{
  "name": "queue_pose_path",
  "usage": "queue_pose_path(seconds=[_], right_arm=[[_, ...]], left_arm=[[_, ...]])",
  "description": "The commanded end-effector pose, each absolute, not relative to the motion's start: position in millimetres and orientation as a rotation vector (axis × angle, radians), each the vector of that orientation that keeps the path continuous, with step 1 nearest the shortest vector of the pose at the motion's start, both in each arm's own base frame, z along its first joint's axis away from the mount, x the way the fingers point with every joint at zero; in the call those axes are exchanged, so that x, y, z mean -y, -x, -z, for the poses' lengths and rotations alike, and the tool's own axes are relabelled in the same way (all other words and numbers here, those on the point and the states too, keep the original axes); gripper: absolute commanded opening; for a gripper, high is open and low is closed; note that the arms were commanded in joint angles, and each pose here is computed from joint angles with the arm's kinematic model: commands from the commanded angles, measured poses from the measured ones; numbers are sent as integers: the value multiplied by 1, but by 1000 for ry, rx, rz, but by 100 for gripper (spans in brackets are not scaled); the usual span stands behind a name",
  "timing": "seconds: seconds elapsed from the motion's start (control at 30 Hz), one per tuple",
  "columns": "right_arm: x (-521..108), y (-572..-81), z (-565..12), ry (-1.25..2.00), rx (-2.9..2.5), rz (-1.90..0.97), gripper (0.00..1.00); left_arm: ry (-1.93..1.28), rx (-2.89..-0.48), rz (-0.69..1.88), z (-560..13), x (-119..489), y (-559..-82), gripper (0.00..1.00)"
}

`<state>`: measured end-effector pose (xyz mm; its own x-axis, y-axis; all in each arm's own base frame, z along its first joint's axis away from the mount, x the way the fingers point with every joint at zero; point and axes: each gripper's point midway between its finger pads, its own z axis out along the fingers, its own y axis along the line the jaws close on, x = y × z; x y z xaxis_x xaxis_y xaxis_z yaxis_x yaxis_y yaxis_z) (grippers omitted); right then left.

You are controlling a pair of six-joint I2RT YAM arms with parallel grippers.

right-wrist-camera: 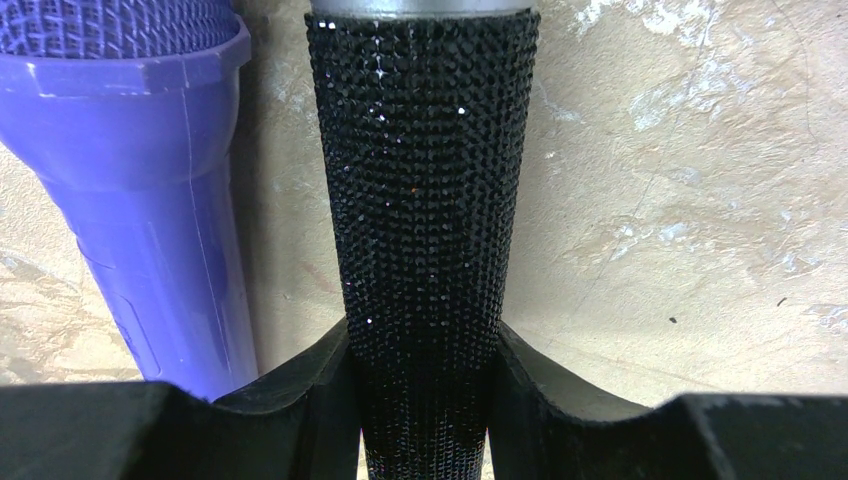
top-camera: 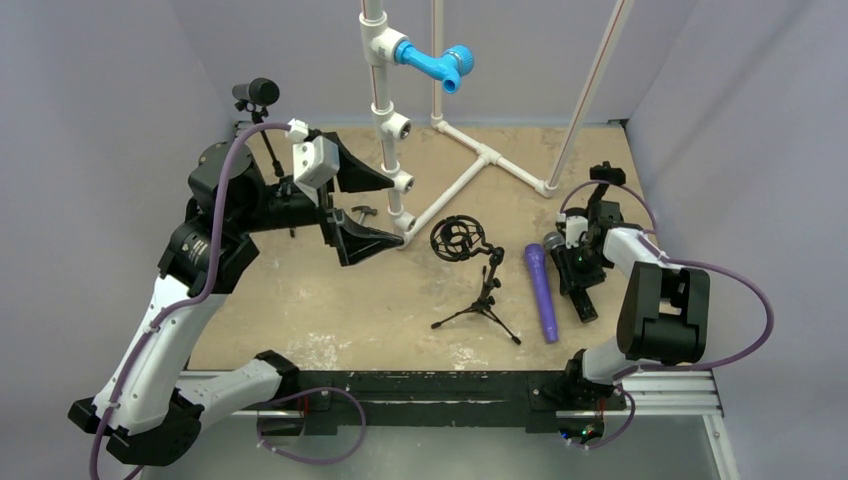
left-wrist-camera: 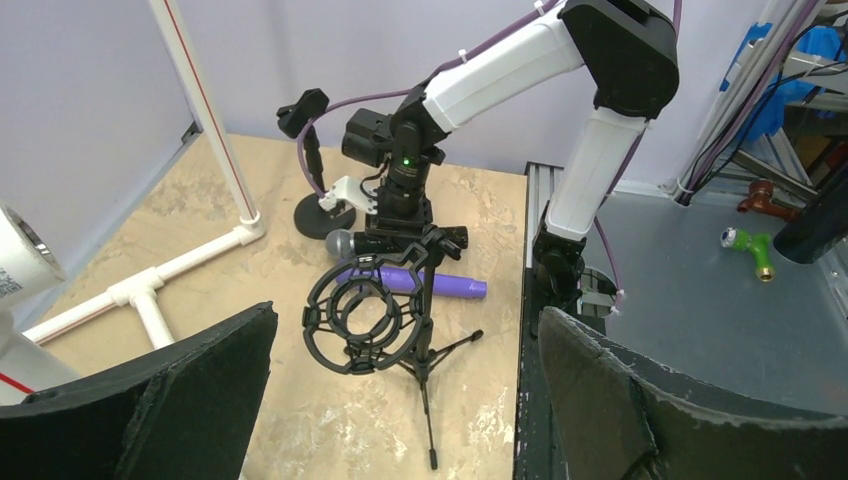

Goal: Remove the microphone from the stand

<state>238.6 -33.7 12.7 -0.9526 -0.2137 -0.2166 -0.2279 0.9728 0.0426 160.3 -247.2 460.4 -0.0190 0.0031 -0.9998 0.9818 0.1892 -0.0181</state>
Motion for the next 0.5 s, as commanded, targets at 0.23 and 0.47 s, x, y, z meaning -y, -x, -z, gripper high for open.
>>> queue_pose_path(seconds=[0.23, 0.47], right_arm=[[33, -232, -4, 302, -2956, -125, 39], [34, -235, -14, 302, -2932, -115, 59]], left_arm=[[-1093, -1286, 1068, -456, 246, -157, 100], [-1100, -1306, 1060, -445, 246, -158, 100]])
